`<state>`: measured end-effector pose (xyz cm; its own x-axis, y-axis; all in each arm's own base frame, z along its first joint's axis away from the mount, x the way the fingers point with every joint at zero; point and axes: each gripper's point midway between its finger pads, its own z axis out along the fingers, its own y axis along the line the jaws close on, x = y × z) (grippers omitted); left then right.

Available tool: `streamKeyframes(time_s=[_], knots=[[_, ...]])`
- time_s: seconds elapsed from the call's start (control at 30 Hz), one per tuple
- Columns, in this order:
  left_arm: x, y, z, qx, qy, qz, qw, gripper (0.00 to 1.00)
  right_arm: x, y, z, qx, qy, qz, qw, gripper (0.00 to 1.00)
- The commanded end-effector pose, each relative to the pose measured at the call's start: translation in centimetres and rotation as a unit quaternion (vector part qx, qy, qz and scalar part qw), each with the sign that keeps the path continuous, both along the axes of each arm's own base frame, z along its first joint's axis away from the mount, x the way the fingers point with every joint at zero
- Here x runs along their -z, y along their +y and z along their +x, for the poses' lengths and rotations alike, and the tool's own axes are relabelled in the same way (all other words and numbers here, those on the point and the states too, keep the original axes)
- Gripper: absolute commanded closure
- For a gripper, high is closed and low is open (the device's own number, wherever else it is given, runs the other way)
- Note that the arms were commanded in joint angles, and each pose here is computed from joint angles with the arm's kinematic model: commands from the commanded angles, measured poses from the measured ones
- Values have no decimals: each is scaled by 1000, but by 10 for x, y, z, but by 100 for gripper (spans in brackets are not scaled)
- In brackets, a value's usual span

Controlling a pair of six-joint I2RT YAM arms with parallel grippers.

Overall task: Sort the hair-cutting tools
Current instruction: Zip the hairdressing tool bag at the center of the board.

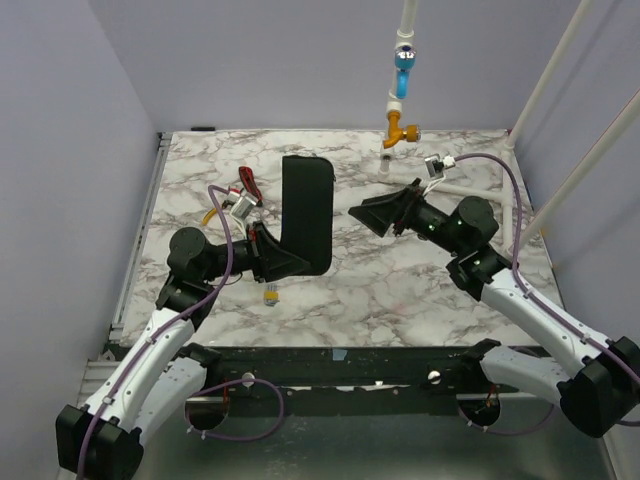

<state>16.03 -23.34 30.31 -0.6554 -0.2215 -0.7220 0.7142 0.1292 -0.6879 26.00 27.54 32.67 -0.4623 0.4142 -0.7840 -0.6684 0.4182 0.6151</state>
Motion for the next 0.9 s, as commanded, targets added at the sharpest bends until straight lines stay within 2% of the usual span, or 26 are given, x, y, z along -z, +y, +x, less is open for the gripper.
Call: streamKeyframes(time_s=[0.0, 0.33, 0.6, 0.87], knots=[[-25, 3, -25, 49, -76, -24, 996, 100, -59, 8, -62, -192, -48, 117, 973, 0], [-22, -5, -24, 83, -41, -9, 996, 100, -72, 23, -54, -234, -49, 119, 964, 0], [-22, -16, -29, 121, -37, 5, 992, 100, -55, 33, -21, -188, -19, 63, 980, 0], [-18, -22, -38, 150, -37, 14, 988, 100, -49, 35, -10, -171, -7, 39, 984, 1]])
